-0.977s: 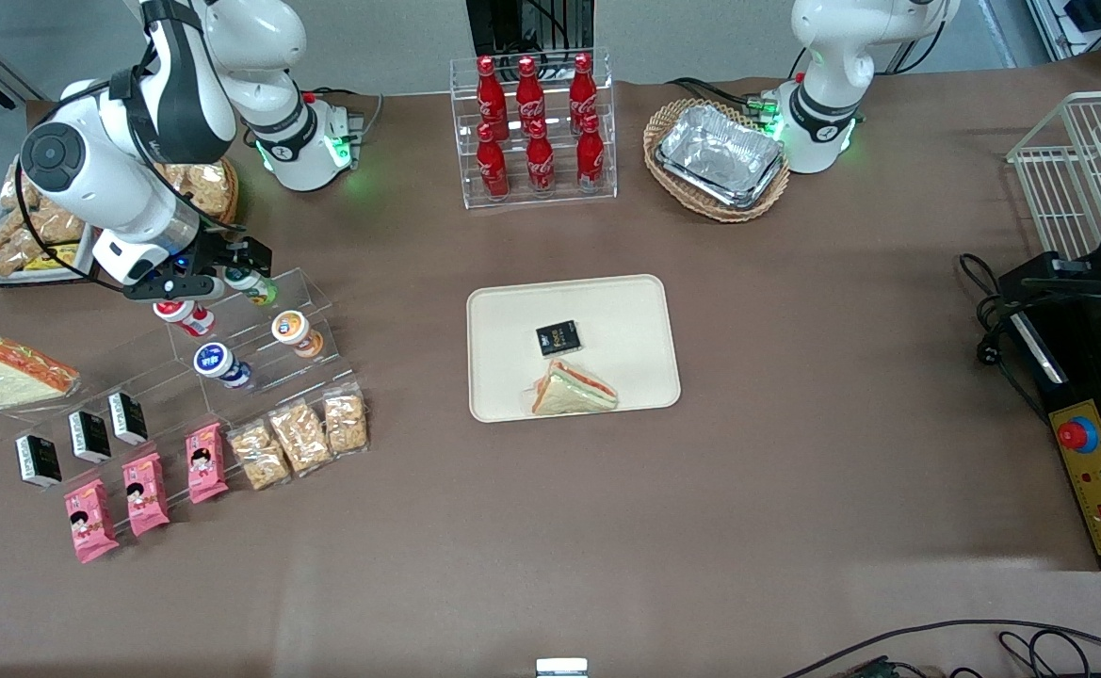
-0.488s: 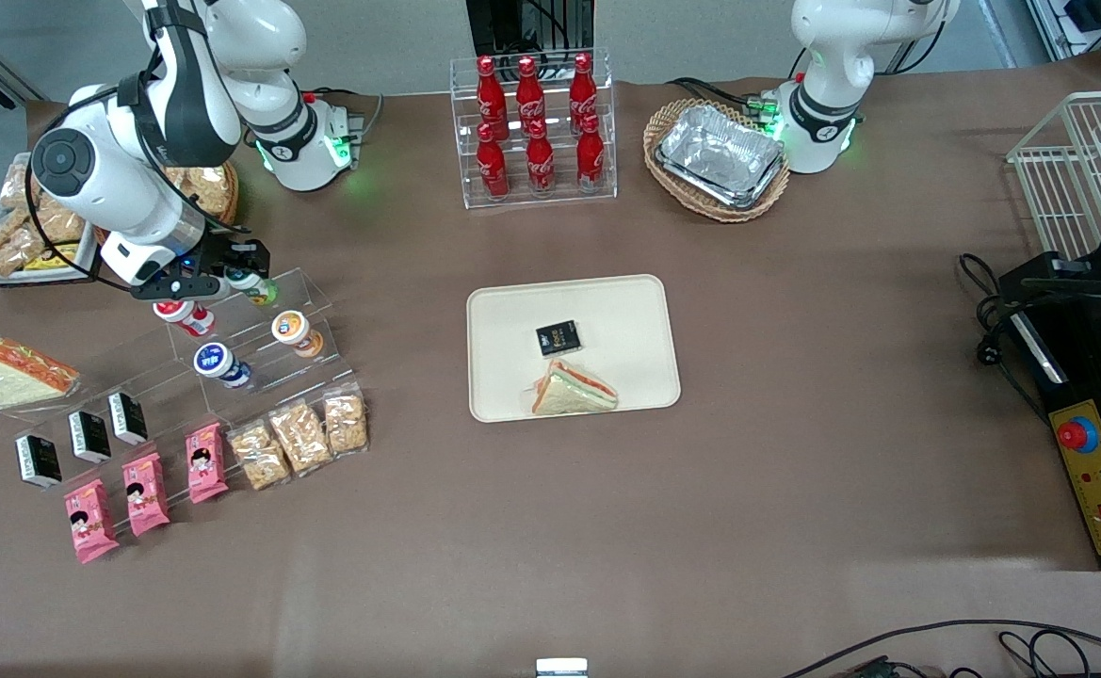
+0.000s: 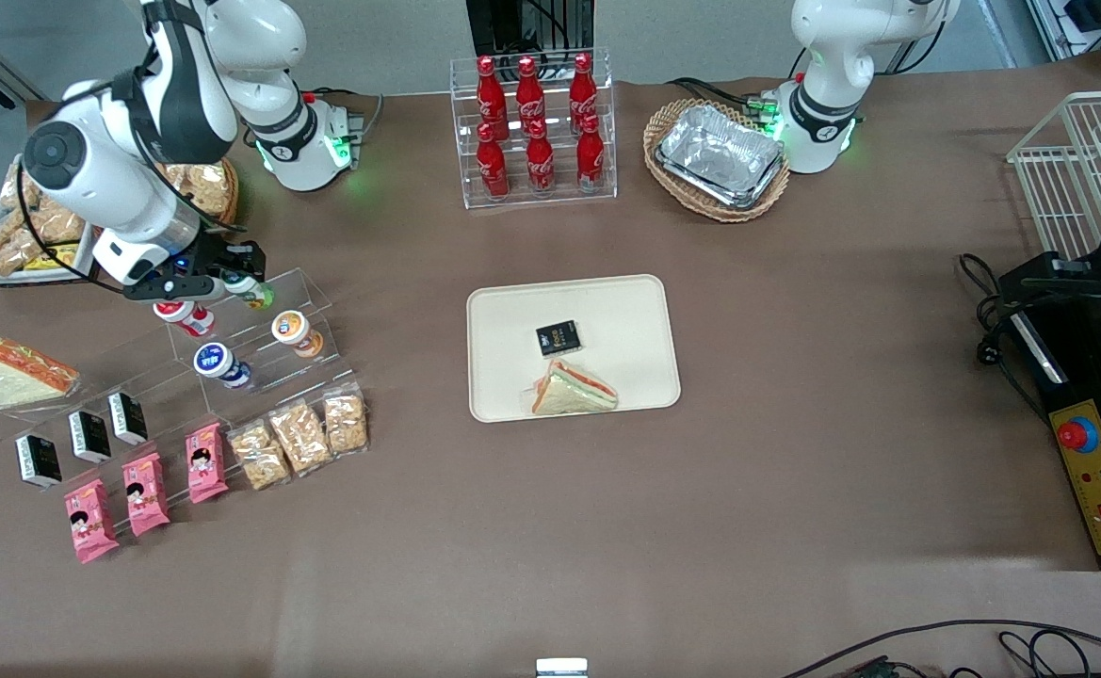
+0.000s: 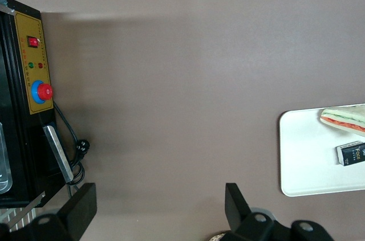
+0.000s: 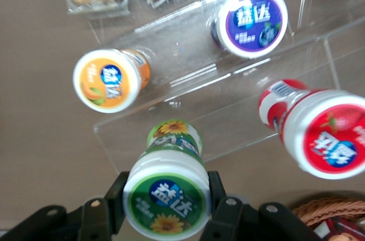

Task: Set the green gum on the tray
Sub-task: 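Close the right gripper on the green gum bottle's cap, then lift the green gum bottle and carry it toward the white tray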

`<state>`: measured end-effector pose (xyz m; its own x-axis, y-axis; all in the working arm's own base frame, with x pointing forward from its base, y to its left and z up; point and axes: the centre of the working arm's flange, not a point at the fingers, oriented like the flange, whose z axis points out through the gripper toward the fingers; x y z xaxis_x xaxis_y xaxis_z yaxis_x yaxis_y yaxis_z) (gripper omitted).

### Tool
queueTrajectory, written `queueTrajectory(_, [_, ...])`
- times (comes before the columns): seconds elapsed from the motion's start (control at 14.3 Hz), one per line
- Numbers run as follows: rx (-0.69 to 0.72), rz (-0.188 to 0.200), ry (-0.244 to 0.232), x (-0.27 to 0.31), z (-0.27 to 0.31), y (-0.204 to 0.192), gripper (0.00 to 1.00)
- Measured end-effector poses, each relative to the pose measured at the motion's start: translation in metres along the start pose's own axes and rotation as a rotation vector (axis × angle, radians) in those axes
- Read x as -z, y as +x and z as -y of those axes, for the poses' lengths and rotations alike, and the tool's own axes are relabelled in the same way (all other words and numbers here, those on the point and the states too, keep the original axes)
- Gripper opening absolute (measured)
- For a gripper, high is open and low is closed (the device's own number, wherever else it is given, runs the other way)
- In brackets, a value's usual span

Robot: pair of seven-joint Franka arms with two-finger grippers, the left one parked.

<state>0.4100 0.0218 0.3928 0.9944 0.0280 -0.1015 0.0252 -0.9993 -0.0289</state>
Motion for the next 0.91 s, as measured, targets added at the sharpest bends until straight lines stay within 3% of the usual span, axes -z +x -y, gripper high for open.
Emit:
queueTrajectory(0.35, [0.063,0.008,0.008,0.116,0.01,0.009,0.59])
queueTrajectory(0.56, [0.089,-0.013,0.008,0.184,0.022,0.005,0.59])
queueTrajectory(0.91, [0.116,-0.038,0.01,0.231,0.101,-0.007,0.59])
